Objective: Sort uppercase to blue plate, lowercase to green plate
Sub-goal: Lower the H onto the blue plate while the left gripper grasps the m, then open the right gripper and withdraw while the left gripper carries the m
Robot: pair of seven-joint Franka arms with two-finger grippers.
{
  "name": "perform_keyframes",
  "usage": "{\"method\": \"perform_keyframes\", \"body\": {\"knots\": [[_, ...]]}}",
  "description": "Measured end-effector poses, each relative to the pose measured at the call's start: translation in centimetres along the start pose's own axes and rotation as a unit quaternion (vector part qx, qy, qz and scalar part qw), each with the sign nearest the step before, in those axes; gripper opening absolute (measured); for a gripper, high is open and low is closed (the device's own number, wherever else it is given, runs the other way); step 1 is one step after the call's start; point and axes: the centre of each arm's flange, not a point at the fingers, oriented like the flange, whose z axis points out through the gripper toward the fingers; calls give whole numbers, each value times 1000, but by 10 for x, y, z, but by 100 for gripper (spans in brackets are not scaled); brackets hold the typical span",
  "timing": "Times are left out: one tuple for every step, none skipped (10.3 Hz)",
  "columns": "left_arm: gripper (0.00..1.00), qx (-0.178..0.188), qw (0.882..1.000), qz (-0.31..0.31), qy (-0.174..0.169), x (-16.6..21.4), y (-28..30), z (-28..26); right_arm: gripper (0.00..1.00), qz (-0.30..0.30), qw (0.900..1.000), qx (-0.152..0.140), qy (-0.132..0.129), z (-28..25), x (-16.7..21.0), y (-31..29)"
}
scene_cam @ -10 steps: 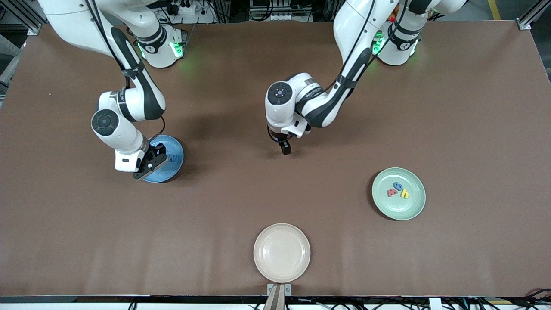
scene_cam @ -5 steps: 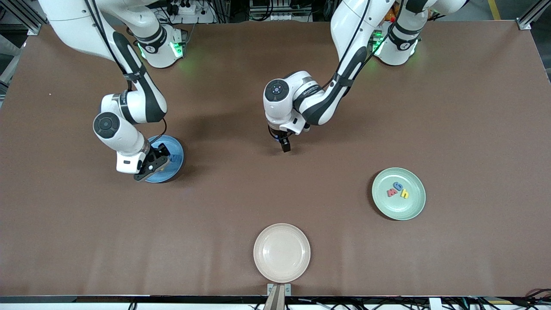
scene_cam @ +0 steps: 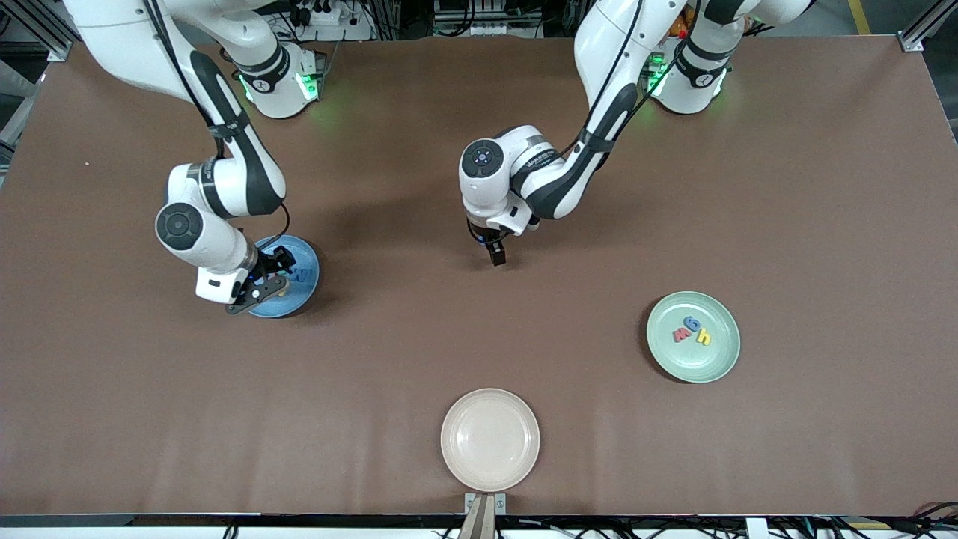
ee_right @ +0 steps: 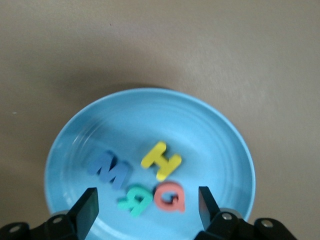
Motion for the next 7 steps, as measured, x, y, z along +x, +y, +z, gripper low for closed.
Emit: {"method": "perform_keyframes", "body": {"knots": [[100, 0, 1000, 1, -1, 0, -1, 1, 91, 16, 1000, 10, -25, -19, -4, 1], [100, 0, 1000, 3, -3, 0, -3, 4, 94, 25, 998, 20, -50, -43, -6, 3], [100, -1, 1000, 5, -3, 1, -4, 8, 94, 34, 996, 29, -77, -76, -6, 6], [100, -2, 1000, 6, -3, 1, -4, 11, 94, 41, 994, 38, -98, -115, -5, 13], [100, -1, 1000, 7, -3, 2, -5, 13, 94, 46, 992, 43, -108, -148, -6, 20], [100, -1, 1000, 7, -3, 2, -5, 13, 94, 52, 991, 47, -116, -178, -8, 27], [100, -1, 1000, 7, -3, 1, -5, 13, 94, 60, 989, 51, -121, -205, -13, 37]]}}
